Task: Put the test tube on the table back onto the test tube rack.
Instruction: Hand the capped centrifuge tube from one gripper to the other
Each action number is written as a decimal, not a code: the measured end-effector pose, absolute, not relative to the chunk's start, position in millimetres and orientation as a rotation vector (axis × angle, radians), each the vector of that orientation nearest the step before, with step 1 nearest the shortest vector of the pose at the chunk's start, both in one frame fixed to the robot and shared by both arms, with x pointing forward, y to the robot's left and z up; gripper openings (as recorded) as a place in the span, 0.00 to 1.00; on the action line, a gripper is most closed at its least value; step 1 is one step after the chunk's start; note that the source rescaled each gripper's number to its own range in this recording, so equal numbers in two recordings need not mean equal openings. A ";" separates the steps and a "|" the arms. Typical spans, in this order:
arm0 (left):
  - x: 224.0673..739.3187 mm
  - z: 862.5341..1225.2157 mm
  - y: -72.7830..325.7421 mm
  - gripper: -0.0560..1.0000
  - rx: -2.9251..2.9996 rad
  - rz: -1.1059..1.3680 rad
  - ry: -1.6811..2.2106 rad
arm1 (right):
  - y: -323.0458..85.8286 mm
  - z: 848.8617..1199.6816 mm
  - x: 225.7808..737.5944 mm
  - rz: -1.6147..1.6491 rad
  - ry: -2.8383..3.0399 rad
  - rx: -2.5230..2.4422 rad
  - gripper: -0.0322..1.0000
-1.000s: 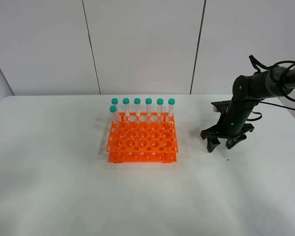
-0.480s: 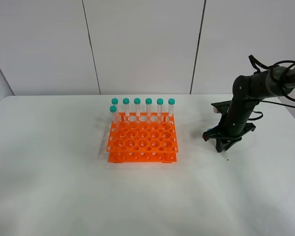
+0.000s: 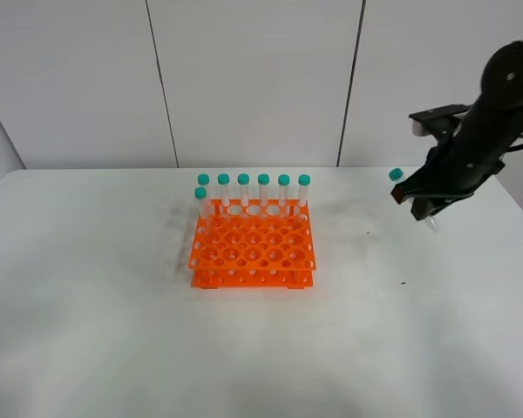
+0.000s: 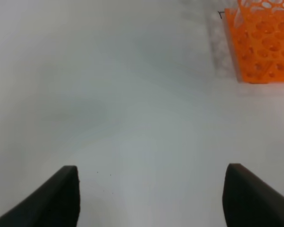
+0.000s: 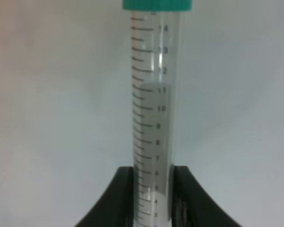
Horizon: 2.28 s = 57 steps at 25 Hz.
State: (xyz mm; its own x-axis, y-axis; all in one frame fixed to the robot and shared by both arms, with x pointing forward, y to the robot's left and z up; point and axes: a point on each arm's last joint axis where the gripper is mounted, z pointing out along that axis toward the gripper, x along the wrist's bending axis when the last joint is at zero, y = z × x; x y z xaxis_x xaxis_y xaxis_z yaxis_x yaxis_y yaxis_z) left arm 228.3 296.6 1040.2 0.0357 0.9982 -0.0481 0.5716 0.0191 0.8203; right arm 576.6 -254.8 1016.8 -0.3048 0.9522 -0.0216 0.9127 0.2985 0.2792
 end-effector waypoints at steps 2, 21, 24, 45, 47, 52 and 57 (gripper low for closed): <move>228.3 1040.2 296.6 0.98 1.633 0.794 1.616 | -258.1 1034.6 546.8 0.363 2.354 1.701 0.05; 228.4 1040.1 296.7 0.98 1.633 0.795 1.616 | -202.2 1063.2 507.3 0.945 2.537 1.201 0.05; 228.4 1040.1 296.7 0.98 1.633 0.795 1.616 | -180.9 1044.9 505.5 1.007 2.683 1.025 0.05; 228.3 1040.6 296.9 0.98 1.632 0.800 1.615 | -162.2 1002.7 513.1 1.236 2.695 0.878 0.05; 228.4 1043.9 296.9 0.98 1.618 0.812 1.602 | -157.9 999.8 518.2 1.251 2.726 0.873 0.05; 253.7 1065.2 288.0 0.98 1.585 0.719 1.544 | -155.1 987.0 521.6 1.254 2.778 0.912 0.05; 306.4 1078.2 273.3 0.98 1.577 0.575 1.427 | -153.5 988.5 522.7 1.297 2.755 0.952 0.05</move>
State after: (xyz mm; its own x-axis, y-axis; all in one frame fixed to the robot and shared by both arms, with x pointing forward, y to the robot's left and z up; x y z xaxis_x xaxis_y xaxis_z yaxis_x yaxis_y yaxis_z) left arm 306.4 273.3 1078.2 0.2242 0.9482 -0.2252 0.5274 0.0763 0.8462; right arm 522.7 -153.5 988.5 -0.8208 0.4954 0.2843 0.5348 0.4915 0.6873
